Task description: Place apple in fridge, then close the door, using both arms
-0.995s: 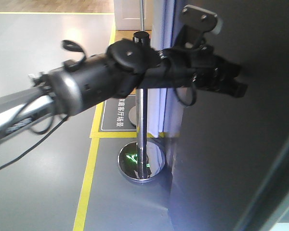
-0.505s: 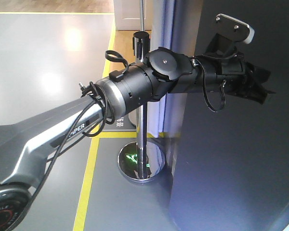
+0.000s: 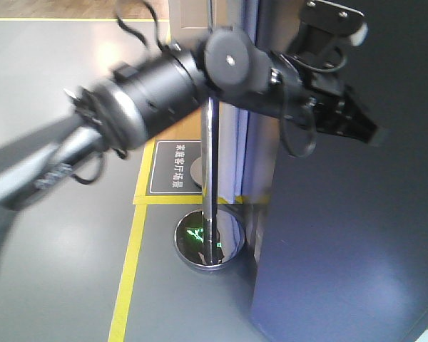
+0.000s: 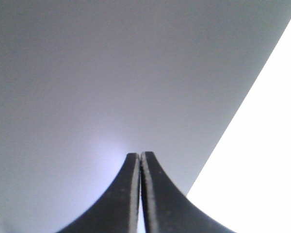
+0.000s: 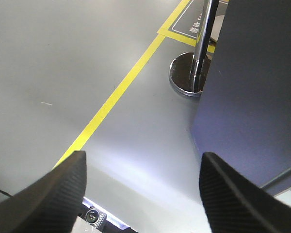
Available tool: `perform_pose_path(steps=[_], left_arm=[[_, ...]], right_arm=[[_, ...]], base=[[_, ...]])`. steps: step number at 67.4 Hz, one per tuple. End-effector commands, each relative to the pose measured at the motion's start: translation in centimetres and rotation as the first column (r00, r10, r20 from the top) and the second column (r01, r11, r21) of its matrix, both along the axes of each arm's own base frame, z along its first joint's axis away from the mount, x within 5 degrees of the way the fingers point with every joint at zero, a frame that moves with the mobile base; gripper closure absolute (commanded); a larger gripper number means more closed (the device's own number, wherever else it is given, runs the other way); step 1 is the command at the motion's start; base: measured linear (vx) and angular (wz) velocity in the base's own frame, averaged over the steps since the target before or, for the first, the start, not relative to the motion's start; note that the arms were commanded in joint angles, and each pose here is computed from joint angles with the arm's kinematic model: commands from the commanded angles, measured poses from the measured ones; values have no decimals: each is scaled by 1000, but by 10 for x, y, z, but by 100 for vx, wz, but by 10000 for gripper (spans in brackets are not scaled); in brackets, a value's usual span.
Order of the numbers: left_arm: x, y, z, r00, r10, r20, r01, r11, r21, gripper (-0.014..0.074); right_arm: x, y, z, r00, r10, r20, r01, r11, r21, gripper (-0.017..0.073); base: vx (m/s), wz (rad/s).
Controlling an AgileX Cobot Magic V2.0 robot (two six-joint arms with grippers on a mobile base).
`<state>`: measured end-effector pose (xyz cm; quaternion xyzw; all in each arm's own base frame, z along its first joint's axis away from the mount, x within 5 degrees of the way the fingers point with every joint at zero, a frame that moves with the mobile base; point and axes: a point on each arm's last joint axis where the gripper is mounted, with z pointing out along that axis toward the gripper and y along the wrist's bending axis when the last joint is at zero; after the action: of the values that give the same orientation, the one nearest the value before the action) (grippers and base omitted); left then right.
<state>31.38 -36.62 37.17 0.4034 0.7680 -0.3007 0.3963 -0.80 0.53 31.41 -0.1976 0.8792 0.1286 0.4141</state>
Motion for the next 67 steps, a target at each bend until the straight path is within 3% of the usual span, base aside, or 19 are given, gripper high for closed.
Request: perform_pose_path(steps=[1, 7, 16, 34, 56, 67], left_arm=[[-20, 26, 52, 996, 65, 69, -63, 998, -29, 599], [-26, 37, 52, 994, 71, 78, -73, 997, 22, 599], [-41, 54, 42, 995, 81, 53, -84, 995, 54, 599], [-78, 109, 33, 975, 195, 108, -196, 981, -1, 599], [-129, 181, -3, 941, 324, 101, -331, 941, 71, 599], [-151, 207, -20, 936, 339, 98, -348, 933, 91, 599]], right_arm=[[0, 0, 6, 1000, 6, 5, -6, 1000, -5, 90], [0, 0, 6, 1000, 6, 5, -6, 1000, -5, 90], [0, 0, 6, 1000, 6, 4, -6, 1000, -4, 90], [0, 1, 6, 1000, 13, 3, -13, 1000, 7, 90], [-1, 1, 6, 1000, 12, 0, -12, 1000, 12, 90], [-1, 1, 6, 1000, 12, 0, -12, 1000, 12, 90]], base=[[0, 0], [0, 0], [0, 0], [0, 0], [0, 0], [0, 0]])
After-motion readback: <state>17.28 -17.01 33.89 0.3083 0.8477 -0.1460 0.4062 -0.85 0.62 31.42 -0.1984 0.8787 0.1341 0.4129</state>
